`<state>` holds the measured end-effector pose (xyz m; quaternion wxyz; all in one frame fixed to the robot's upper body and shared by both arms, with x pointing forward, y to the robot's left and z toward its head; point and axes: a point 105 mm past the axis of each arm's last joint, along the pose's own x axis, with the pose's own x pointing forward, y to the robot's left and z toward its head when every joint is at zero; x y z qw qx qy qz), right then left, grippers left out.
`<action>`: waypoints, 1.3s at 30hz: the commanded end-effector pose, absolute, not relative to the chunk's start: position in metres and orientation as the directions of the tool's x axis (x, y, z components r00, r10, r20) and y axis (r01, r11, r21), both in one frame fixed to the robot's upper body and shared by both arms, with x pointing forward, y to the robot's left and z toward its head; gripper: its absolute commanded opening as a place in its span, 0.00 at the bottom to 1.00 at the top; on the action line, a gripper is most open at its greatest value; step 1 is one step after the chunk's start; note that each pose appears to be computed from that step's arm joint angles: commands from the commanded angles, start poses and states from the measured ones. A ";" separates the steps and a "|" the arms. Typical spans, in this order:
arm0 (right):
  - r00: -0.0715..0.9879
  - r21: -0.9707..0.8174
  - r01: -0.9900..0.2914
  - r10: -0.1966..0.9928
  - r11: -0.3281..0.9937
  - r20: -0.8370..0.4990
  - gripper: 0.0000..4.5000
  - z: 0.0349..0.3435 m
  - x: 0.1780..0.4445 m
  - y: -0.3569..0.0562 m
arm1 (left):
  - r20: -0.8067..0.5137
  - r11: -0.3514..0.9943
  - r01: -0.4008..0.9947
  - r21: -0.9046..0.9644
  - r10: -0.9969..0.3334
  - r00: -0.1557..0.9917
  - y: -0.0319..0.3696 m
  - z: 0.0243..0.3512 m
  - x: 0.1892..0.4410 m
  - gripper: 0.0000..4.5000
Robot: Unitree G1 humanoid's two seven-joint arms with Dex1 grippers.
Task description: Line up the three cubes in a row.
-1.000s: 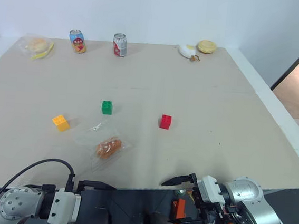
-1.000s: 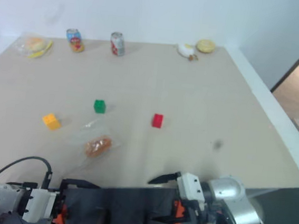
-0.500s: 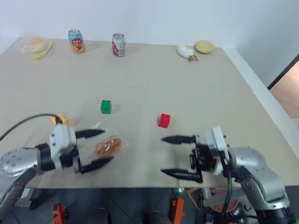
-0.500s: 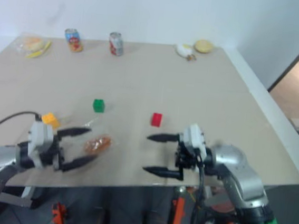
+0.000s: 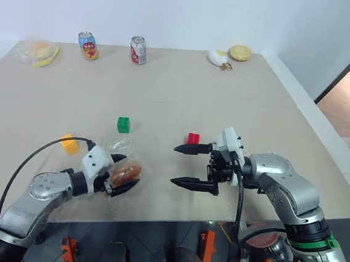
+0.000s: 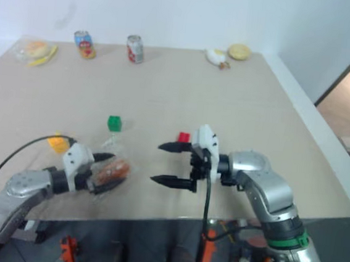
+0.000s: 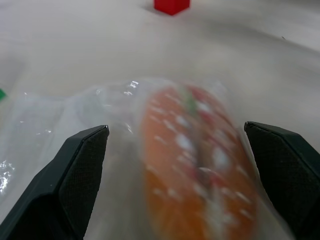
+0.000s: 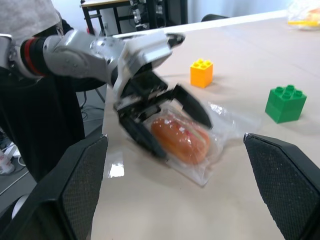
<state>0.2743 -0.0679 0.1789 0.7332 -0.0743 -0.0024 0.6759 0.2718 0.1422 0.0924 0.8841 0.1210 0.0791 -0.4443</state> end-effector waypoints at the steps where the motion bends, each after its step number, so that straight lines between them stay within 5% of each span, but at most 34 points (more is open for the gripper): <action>1: 0.121 -0.180 -0.977 0.992 0.111 -0.044 1.00 0.196 0.280 -0.068 | -0.260 0.570 0.806 0.160 -0.763 0.591 0.144 0.092 0.277 0.94; 11: 0.143 -0.197 -0.970 0.990 0.143 0.012 1.00 0.205 0.280 -0.069 | -0.203 0.540 0.827 0.156 -0.802 0.562 0.144 0.101 0.277 0.21; 14: 0.136 -0.201 -0.970 0.990 0.139 0.032 1.00 0.209 0.279 -0.068 | -0.157 0.553 0.822 0.138 -0.807 0.570 0.143 0.110 0.278 0.06; 22: 0.121 -0.273 -0.947 0.974 0.171 0.190 1.00 0.244 0.284 -0.056 | 0.079 0.812 0.567 0.137 -0.580 0.811 0.193 0.189 0.314 0.04; 28: 0.089 -0.315 -0.936 0.970 0.159 0.224 1.00 0.250 0.286 -0.032 | 0.238 0.994 0.083 0.071 -0.098 0.966 0.294 0.240 0.329 0.04; 34: 0.041 -0.334 -0.937 0.980 0.106 0.194 1.00 0.241 0.284 -0.017 | 0.117 0.897 -0.438 0.063 0.429 0.896 0.405 0.204 0.301 0.04; 39: -0.002 -0.339 -0.939 0.984 0.058 0.176 1.00 0.234 0.279 -0.008 | -0.015 0.812 -0.577 0.085 0.580 0.814 0.440 0.161 0.277 0.04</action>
